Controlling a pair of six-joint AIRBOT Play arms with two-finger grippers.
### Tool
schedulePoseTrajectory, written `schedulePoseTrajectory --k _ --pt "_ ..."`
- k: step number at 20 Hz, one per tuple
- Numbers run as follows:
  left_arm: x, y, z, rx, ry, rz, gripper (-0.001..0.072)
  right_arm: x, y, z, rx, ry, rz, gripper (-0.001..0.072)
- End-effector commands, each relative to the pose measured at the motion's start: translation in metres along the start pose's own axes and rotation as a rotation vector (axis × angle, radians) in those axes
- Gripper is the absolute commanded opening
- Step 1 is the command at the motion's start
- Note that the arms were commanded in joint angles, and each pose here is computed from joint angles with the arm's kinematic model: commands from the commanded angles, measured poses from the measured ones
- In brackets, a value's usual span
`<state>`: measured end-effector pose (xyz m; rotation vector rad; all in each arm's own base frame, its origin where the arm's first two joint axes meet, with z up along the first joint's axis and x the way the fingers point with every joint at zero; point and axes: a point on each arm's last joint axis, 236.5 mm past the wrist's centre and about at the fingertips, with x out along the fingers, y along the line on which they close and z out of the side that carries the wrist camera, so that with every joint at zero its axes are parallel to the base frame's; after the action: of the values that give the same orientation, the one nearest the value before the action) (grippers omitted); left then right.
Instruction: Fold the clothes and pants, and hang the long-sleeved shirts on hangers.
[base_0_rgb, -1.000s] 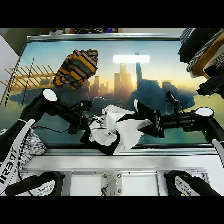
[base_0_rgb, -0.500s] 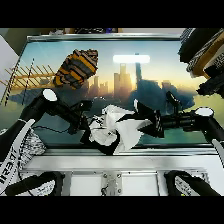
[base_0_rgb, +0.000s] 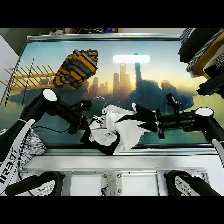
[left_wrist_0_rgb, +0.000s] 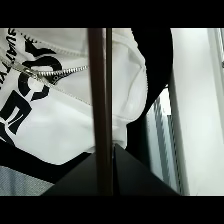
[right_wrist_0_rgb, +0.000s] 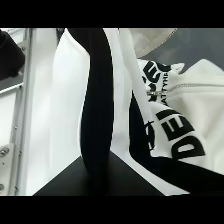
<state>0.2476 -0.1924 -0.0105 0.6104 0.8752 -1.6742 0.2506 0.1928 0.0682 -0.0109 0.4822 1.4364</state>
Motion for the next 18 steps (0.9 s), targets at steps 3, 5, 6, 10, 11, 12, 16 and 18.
schedulePoseTrajectory --k 3,5,6,10,11,12,16,18 --pt "-0.0001 -0.0003 0.0004 0.001 -0.001 -0.001 0.0017 0.0003 -0.0032 -0.0006 -0.261 0.003 -0.013 0.0014" --pt "-0.0001 -0.0003 0.0004 0.001 -0.001 -0.001 0.0018 0.0002 -0.0048 -0.0009 -0.261 0.005 -0.019 0.0015" --pt "-0.0001 -0.0003 0.0004 -0.002 -0.001 -0.001 0.0017 0.0003 -0.004 -0.0008 -0.261 0.005 -0.016 0.0015" --pt "-0.0001 -0.0002 0.0003 -0.002 0.0 0.0 0.0017 0.0003 -0.004 -0.0009 -0.261 0.005 -0.016 0.0014" --pt "-0.0001 -0.0002 0.0003 -0.002 0.0 0.0 0.0017 0.0003 -0.004 -0.0009 -0.261 0.005 -0.016 0.0013" --pt "-0.0001 -0.0002 0.0003 -0.002 0.0 0.0 0.0017 0.0003 -0.0041 -0.0009 -0.261 0.005 -0.017 0.0013" --pt "-0.0001 -0.0003 0.0001 -0.002 0.0 -0.001 0.0018 0.0003 -0.0044 -0.0008 -0.261 0.005 -0.018 0.0012" --pt "-0.0001 -0.0004 0.0001 -0.002 0.0 -0.001 0.0018 0.0002 -0.0048 -0.001 -0.261 0.006 -0.02 0.0011"
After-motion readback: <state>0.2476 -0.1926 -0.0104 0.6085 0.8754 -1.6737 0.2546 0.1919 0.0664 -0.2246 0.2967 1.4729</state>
